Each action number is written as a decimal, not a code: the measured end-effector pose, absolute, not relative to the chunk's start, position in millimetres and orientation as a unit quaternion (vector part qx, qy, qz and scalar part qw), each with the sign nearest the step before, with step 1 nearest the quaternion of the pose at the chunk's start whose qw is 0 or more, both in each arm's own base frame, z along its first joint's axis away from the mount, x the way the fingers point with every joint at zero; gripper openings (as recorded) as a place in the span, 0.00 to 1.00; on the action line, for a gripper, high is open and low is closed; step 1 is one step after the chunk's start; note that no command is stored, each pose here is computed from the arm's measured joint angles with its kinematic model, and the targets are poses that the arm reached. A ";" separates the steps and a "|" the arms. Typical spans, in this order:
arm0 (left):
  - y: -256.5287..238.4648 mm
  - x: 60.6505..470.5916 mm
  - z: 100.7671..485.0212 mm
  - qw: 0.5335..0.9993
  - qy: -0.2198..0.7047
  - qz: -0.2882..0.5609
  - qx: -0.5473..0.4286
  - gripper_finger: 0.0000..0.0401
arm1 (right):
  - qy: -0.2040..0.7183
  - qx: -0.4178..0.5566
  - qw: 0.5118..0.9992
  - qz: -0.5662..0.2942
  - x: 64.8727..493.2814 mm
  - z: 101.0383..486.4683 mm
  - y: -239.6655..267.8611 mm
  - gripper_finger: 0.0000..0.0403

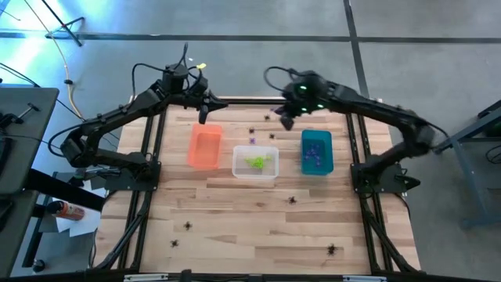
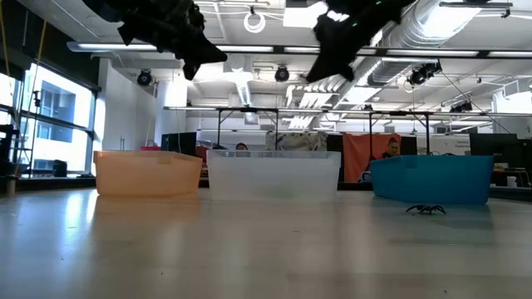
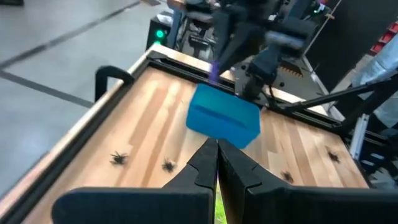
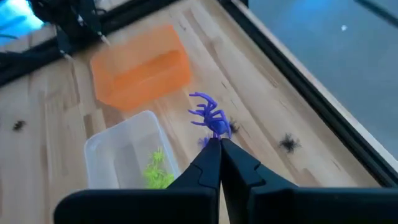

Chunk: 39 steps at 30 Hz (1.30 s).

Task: Sort Halloween decoration
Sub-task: Put the purple spider toy into the blue bin

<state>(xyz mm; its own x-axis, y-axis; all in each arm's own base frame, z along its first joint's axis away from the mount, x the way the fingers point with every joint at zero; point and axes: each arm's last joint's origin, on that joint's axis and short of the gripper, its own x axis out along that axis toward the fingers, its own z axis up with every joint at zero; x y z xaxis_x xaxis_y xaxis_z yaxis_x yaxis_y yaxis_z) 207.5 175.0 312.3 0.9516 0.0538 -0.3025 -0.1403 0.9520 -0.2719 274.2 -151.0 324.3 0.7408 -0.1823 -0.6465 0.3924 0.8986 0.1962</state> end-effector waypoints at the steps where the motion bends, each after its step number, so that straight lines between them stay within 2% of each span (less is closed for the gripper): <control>1: 175.9 207.1 312.7 0.978 0.145 0.051 -0.144 0.00 | 0.316 0.161 0.922 -0.158 263.6 326.6 -145.3 0.00; 7: 177.6 207.8 316.9 0.982 0.126 0.053 -0.128 0.00 | 0.239 0.191 0.934 -0.183 209.6 317.2 -114.5 0.00; 13: 178.7 208.8 321.0 0.986 0.108 0.055 -0.114 0.00 | 0.197 0.220 0.933 -0.206 180.5 309.1 -98.8 0.00; 15: 179.0 209.1 322.8 0.987 0.101 0.056 -0.114 0.00 | 0.232 0.238 0.919 -0.214 173.9 307.4 -95.3 0.00; 17: 179.4 209.5 324.4 0.988 0.094 0.056 -0.108 0.00 | 0.313 0.261 0.886 -0.220 167.5 304.9 -91.5 0.00; 21: 179.6 209.6 325.2 0.988 0.090 0.057 -0.109 0.00 | 0.504 0.296 0.780 -0.221 157.6 289.4 -85.8 0.00; 25: 179.6 209.6 325.1 0.988 0.090 0.058 -0.113 0.00 | 0.600 0.303 0.714 -0.198 159.2 260.6 -86.3 0.00; 27: 179.6 209.6 325.1 0.987 0.090 0.059 -0.118 0.00 | 0.618 0.307 0.698 -0.193 163.4 240.6 -88.5 0.00; 31: 179.4 209.8 325.1 0.987 0.090 0.058 -0.119 0.00 | 0.606 0.334 0.699 -0.181 174.6 205.6 -93.2 0.00; 39: 179.4 209.8 325.0 0.986 0.090 0.059 -0.130 0.00 | 0.617 0.358 0.674 -0.190 179.6 163.5 -95.6 0.00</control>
<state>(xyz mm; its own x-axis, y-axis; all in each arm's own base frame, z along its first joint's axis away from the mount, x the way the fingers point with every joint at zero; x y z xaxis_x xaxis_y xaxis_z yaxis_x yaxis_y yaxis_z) 209.8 179.4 325.0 0.9769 0.0937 -0.1921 -0.1404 0.9589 -0.2465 179.6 -95.6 163.5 0.1664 0.1866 -0.9682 0.6978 0.6714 0.2494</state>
